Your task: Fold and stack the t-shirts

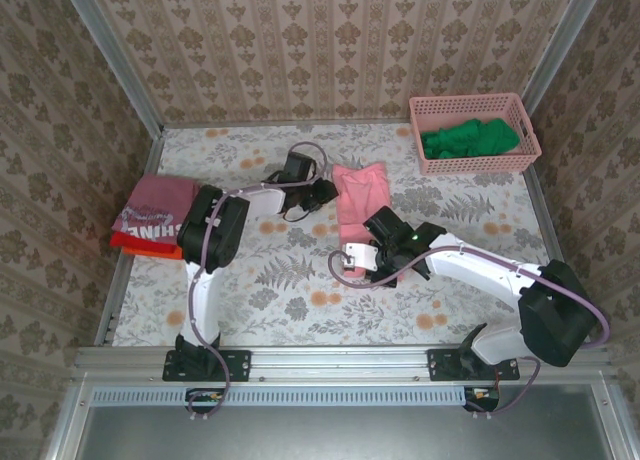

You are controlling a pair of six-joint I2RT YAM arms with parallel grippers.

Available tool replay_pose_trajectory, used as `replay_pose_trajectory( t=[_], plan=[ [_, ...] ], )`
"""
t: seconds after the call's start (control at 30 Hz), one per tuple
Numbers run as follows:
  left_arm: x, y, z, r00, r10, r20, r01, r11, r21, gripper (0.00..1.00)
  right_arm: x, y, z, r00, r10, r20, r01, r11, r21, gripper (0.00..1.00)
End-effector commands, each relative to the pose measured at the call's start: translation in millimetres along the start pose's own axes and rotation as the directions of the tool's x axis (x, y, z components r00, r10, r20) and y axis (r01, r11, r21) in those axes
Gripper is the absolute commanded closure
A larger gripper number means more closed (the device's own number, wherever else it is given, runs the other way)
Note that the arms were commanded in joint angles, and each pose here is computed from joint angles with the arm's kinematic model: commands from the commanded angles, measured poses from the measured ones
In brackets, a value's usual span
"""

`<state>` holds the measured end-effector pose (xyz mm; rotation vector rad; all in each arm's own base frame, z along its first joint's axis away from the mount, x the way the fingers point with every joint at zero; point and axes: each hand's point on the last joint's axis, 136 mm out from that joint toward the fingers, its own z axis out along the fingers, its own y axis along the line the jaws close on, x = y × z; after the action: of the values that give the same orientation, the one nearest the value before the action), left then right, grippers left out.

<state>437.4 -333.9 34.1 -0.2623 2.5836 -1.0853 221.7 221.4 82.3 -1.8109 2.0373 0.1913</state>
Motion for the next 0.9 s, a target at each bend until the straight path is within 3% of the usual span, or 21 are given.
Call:
replay_pose_trajectory(
  t=[0.0, 0.27, 0.47, 0.67, 0.87],
  plan=[
    [14, -2, 10, 0.998, -0.029, -0.057, 0.030, 0.999, 0.024, 0.77, 0, 10, -5, 1.000, 0.017, 0.013, -0.017, 1.000, -0.024, 1.00],
    [28, 1, 24, 0.994, -0.011, -0.110, 0.010, 1.000, -0.018, 0.78, 2, 10, -3, 1.000, 0.016, 0.016, -0.016, 1.000, -0.021, 1.00],
    [36, 22, 27, 0.990, -0.065, -0.124, 0.059, 0.997, -0.047, 1.00, 1, 14, -11, 1.000, 0.005, 0.014, -0.005, 0.999, -0.039, 1.00],
    [58, 30, 17, 0.980, 0.003, -0.201, -0.008, 1.000, -0.024, 1.00, -7, 29, -31, 0.999, 0.021, 0.033, -0.017, 0.992, -0.123, 1.00],
    [96, 46, 10, 0.949, -0.024, -0.315, 0.024, 1.000, -0.005, 1.00, -23, 15, -53, 0.998, -0.042, 0.040, 0.048, 0.989, -0.141, 1.00]
  ],
)
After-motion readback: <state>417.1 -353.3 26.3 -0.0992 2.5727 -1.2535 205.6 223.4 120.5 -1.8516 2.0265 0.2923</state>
